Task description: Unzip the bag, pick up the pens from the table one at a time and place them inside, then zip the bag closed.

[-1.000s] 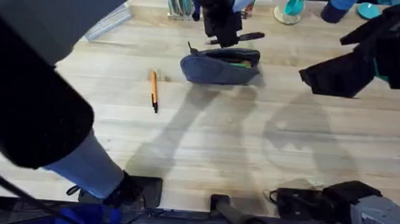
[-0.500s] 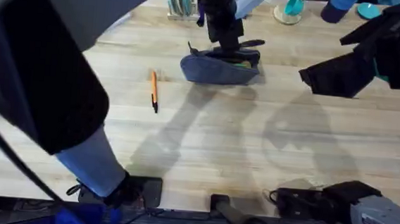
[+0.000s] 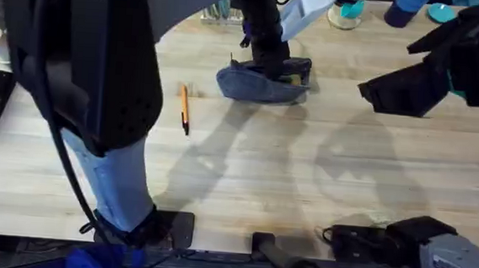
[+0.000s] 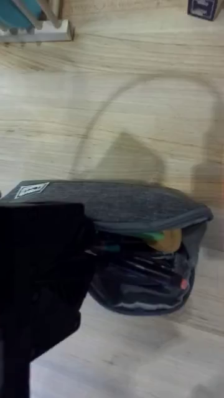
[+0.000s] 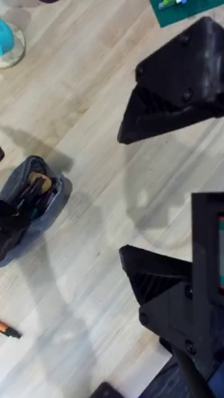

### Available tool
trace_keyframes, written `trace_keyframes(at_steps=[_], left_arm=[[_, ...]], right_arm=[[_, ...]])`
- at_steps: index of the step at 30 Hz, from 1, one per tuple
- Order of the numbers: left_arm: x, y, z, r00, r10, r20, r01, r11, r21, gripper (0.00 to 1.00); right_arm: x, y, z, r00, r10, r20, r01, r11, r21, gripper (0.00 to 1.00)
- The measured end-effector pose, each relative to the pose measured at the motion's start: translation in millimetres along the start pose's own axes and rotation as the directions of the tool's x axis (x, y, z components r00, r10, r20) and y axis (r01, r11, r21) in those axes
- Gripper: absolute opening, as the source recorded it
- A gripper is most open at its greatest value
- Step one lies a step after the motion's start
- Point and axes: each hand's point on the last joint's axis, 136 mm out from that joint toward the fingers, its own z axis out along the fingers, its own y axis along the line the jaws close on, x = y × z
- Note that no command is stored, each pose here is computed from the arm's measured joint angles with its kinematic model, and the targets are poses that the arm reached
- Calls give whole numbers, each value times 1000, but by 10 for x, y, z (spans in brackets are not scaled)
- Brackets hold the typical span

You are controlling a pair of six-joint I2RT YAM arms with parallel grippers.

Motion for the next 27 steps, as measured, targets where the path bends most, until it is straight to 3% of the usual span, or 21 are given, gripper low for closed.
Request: trace_keyframes(at_steps=[9,10,12,16,17,27], left_arm=[[54,-22,112,1000,-11,-22,12,999,31,46],[57,-25,112,1000,-12,-23,13,999,32,100],[65,-33,112,1000,-12,-26,12,999,35,272],[69,-39,111,1000,-13,-28,14,999,38,889],[70,-41,110,999,-14,-29,16,999,38,965],[67,-43,97,999,-15,-30,16,999,39,994]], right_arm=[[0,0,0,1000,0,0,0,1000,0,998],[0,0,0,1000,0,0,0,1000,0,998],[0,0,0,1000,0,0,0,1000,0,998],[-1,0,0,1000,0,0,0,1000,0,997],[-1,0,0,1000,0,0,0,1000,0,997],[-1,0,0,1000,0,0,0,1000,0,997]])
